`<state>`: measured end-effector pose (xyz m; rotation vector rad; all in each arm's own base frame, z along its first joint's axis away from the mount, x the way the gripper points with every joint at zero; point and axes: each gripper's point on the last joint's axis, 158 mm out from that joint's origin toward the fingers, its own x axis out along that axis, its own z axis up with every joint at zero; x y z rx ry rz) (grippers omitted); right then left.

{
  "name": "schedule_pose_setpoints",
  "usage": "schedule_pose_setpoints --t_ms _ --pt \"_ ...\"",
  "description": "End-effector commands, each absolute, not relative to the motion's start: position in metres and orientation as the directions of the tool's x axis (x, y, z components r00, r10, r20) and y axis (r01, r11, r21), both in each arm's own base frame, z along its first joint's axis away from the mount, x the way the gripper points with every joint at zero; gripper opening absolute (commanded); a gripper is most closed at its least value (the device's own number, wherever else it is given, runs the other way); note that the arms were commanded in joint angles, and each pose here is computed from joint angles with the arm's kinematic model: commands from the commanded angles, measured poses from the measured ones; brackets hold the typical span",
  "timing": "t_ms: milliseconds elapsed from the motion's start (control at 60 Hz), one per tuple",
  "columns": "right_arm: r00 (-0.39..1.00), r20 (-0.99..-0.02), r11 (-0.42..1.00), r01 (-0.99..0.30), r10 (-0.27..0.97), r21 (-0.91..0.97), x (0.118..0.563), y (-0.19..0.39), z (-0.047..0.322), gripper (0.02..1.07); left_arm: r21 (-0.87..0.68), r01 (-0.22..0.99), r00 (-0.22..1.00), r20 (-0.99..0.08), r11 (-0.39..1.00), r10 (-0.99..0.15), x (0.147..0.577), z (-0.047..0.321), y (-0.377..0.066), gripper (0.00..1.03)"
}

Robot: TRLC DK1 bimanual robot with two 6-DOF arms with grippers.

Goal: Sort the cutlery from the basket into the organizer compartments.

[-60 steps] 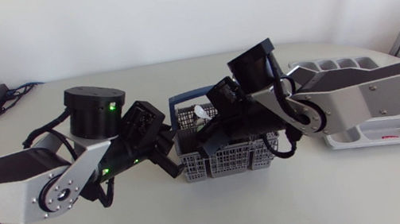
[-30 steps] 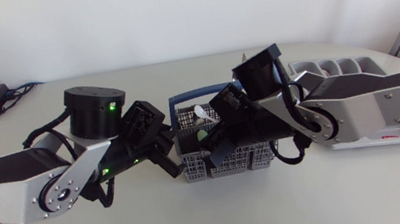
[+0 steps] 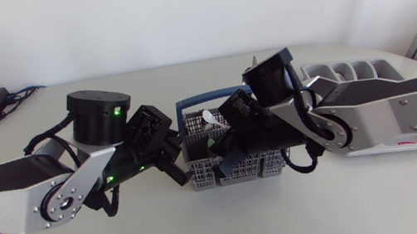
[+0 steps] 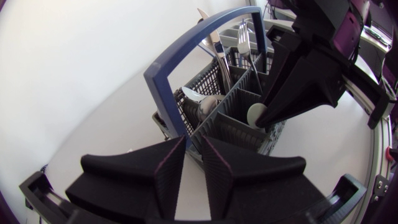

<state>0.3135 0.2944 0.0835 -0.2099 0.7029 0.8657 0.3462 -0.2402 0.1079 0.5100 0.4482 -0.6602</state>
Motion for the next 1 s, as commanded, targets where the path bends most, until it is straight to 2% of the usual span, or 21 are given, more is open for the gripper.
schedule_pose_setpoints --t_ms 0,683,817,983 --pt "0.435 -0.648 0.647 -0.754 0.625 0.118 0.308 0.288 0.077 0.12 0.278 0.684 0.690 -0.549 0.675 -0.473 0.340 0.101 -0.243 0.21" --pt "0.437 -0.588 0.658 -0.717 0.681 0.230 0.310 0.276 0.100 0.08 0.280 0.686 0.690 -0.545 0.671 -0.477 0.339 0.104 -0.245 0.21" --pt "0.444 -0.545 0.644 -0.723 0.711 0.251 0.307 0.274 0.121 0.08 0.281 0.687 0.690 -0.544 0.671 -0.479 0.338 0.105 -0.246 0.21" --pt "0.469 -0.453 0.618 -0.739 0.758 0.269 0.293 0.268 0.173 0.08 0.284 0.684 0.694 -0.537 0.672 -0.480 0.339 0.112 -0.246 0.21"
